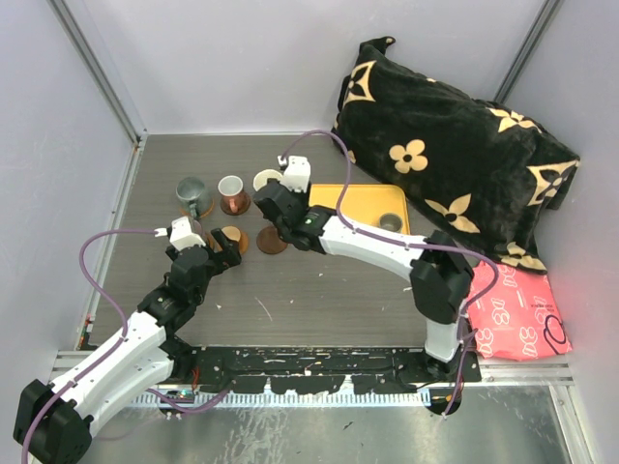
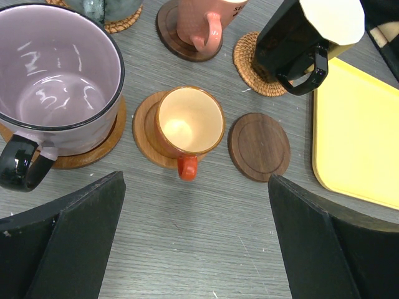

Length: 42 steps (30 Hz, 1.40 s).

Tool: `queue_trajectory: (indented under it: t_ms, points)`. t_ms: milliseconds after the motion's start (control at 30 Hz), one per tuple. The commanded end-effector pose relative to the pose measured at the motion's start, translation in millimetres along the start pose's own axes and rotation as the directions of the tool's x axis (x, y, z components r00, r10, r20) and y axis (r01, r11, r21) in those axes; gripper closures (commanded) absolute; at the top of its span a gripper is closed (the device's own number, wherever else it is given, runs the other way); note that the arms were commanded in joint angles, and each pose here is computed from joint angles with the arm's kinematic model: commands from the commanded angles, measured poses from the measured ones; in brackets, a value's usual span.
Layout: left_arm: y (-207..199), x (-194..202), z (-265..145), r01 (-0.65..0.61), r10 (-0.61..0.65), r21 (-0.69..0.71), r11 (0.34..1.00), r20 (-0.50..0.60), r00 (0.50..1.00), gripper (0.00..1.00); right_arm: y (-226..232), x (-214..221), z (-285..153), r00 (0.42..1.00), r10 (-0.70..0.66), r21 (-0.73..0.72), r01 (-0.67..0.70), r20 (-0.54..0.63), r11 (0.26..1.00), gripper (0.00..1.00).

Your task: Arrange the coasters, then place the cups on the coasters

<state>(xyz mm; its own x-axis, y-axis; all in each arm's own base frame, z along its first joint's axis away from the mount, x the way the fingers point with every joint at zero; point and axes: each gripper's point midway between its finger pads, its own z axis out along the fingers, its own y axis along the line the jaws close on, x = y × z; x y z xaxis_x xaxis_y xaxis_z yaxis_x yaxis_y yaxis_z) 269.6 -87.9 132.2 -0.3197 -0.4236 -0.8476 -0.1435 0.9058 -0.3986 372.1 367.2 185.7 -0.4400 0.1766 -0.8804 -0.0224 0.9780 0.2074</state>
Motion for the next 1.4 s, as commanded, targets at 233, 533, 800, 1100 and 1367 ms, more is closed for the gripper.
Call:
queue_trajectory:
  t_ms: [233,533,800,1100,1367]
  points:
    - [-1.2,-11.4,-0.6,0.021,-0.021,0.0,1.0,0.047,0.999,0.02,-92.6,-47.7,-65.2,0.987,-0.008,0.111,-0.01,0.162,0.994,0.44]
    - [-1.9,-11.1,-1.0,0.022,-0.022,0.006,1.0,0.047,0.999,0.02,-180.6,-26.1,-67.2,0.996,0.013,0.246,-0.035,0.091,0.969,0.45]
    - [-1.4,-10.8,-1.0,0.021,-0.021,0.004,1.0,0.047,0.999,0.02,-234.9,10.2,-55.3,0.998,0.048,0.372,-0.057,0.033,0.927,0.46]
    - [-1.4,-9.6,0.6,0.02,-0.02,0.003,1.0,0.044,0.999,0.02,-278.4,38.6,-47.8,0.997,0.072,0.46,-0.055,-0.019,0.886,0.46]
    - [-1.2,-7.9,1.8,0.016,-0.016,0.0,1.0,0.04,0.999,0.02,-293.2,58.2,-38.4,0.994,0.098,0.474,-0.067,-0.042,0.878,0.47]
